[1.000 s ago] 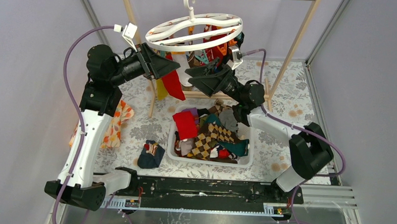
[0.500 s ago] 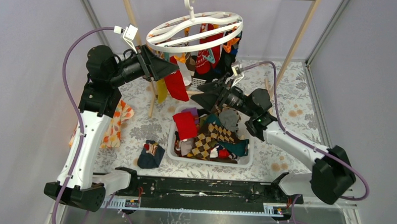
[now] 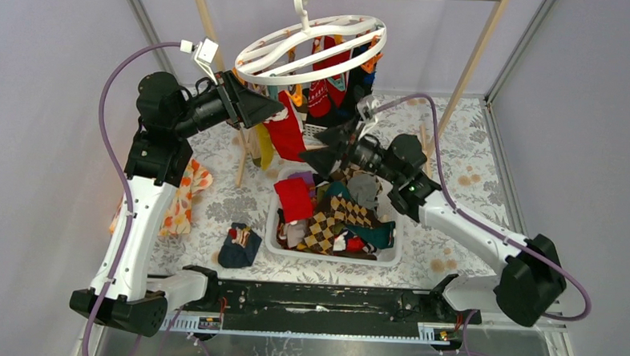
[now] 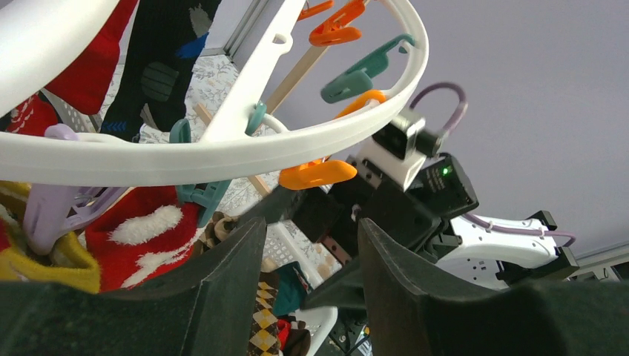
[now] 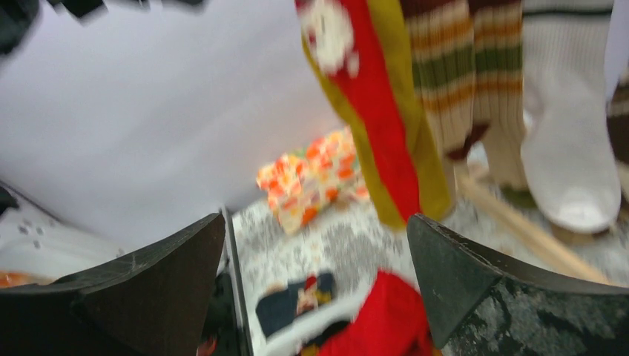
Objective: Clip the socks to the hanger
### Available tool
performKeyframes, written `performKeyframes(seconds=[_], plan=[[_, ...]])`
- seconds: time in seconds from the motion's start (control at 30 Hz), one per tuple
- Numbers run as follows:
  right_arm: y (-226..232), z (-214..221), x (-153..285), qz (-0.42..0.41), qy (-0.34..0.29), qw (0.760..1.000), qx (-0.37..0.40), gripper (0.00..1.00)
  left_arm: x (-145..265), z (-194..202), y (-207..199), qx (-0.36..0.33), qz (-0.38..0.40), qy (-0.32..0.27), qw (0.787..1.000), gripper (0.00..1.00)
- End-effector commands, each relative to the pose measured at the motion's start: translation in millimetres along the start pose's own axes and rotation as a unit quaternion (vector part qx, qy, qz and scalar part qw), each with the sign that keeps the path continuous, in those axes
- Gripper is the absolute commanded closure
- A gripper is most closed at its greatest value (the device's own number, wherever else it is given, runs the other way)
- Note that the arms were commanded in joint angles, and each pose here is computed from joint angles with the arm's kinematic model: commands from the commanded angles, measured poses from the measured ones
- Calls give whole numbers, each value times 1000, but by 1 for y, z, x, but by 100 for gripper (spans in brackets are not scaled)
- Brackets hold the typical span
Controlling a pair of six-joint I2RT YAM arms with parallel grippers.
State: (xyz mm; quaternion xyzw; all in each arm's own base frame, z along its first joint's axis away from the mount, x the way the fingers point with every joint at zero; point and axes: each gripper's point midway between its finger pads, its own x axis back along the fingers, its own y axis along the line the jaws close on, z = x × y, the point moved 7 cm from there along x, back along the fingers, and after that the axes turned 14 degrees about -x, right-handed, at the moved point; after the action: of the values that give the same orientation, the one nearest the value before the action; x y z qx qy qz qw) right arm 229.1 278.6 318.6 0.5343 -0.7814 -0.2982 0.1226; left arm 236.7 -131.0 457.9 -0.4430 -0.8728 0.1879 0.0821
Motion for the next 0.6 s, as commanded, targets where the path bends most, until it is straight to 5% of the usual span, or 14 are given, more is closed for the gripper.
performKeyframes(seconds=[0.0, 0.3, 0.57], plan=[[36, -72, -28, -86, -119, 989, 25, 0, -1, -9, -1, -18, 6, -22, 1000, 45], [37, -110, -37, -193, -165, 967, 7, 0, 0, -10, -3, -21, 10, -23, 999, 48], [40, -119, -39, -277, -136, 951, -20, 0, -1, -11, -4, -20, 14, -23, 999, 50]])
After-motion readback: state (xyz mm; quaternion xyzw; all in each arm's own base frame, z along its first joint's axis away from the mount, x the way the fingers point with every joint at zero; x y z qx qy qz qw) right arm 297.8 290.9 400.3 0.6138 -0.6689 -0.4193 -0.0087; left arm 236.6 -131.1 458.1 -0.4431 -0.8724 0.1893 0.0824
